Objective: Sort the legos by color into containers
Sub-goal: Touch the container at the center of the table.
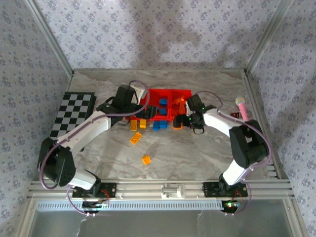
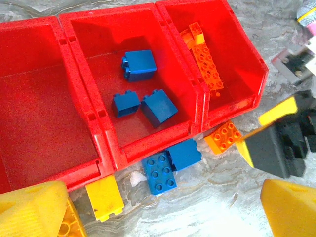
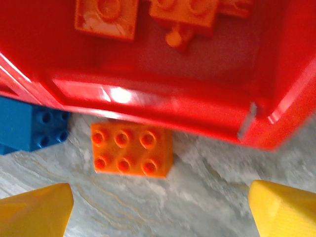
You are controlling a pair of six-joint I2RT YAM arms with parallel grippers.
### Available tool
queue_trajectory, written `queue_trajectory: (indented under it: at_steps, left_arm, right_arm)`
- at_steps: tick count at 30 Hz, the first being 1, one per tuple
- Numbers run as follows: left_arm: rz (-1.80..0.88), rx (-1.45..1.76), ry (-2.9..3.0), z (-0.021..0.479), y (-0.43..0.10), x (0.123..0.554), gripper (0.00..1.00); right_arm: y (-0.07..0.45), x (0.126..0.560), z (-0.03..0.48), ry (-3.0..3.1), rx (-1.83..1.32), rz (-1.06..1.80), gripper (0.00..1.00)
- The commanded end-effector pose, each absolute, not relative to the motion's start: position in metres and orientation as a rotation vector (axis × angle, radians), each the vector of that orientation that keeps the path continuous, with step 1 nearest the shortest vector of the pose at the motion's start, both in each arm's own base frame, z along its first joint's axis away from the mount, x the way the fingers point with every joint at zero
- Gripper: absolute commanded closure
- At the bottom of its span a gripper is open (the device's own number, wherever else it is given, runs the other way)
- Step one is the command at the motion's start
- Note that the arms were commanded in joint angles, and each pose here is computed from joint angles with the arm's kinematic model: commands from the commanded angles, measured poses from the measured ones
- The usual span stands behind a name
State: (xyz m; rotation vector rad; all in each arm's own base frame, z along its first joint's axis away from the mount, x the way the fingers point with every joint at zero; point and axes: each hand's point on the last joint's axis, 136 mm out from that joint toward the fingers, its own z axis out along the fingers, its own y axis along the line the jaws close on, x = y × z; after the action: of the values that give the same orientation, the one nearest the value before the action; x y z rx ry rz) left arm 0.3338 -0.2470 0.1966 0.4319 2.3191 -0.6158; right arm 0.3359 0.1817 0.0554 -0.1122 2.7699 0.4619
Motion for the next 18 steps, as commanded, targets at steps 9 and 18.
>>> queue_trajectory:
  at_steps: [9, 18]
  left_arm:
    - [-0.640, 0.348, 2.283, 0.206, -0.232, 0.325, 0.00]
    - [-0.640, 0.349, 2.292, 0.200, -0.232, 0.323, 0.00]
  right_arm:
    - [0.197, 0.375, 0.055, 2.752, -0.218, 0.446, 0.07]
    - [0.196, 0.361, 0.052, 2.764, -0.284, 0.311, 0.07]
